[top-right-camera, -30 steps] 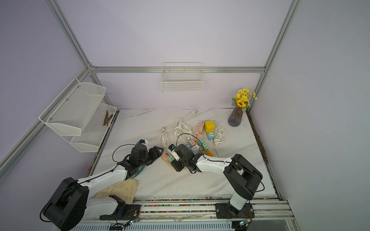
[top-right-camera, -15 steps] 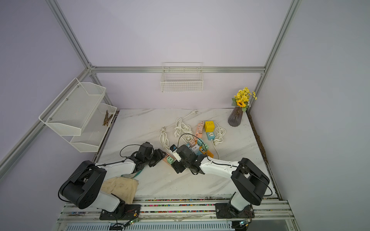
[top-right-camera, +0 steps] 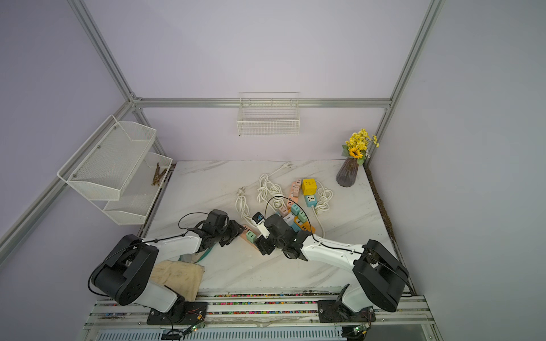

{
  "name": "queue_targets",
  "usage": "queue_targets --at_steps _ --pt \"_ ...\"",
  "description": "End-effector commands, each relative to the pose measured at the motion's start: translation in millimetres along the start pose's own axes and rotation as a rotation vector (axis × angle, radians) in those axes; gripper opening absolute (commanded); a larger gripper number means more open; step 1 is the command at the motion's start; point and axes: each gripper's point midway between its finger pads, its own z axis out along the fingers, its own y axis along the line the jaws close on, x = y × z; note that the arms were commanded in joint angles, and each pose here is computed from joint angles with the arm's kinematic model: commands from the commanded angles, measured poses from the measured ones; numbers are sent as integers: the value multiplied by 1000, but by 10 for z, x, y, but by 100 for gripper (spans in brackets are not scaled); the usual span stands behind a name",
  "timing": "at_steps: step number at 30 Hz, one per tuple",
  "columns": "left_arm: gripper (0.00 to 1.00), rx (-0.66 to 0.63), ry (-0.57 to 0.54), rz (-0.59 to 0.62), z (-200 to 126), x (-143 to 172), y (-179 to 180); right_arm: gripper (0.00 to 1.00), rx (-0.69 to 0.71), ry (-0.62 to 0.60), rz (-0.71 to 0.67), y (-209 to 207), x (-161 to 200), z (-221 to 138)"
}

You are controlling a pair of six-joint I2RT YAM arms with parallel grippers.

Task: Pull the plug off the socket
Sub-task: Remove the plug from the socket.

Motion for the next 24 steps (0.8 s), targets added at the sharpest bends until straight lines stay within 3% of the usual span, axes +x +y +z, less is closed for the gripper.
queue_targets --at_steps 1,8,11,12,15,19,24 --pt "51 6 17 -16 -33 20 -39 75 18 16 8 -12 -16 7" --pt "52 -31 47 -32 20 64 24 70 46 23 3 -62 -1 18" --pt "52 -62 65 -32 59 83 64 67 -3 52 -26 22 29 70" --pt "51 -69 66 -31 71 83 74 60 -25 70 -35 60 56 101" --pt "51 -98 62 -31 90 76 131 52 -50 109 -44 114 126 171" --pt "51 -130 50 -30 90 53 190 48 -63 113 -75 191 121 155" --pt "51 -145 49 -33 107 35 231 52 -6 141 -85 120 159 191"
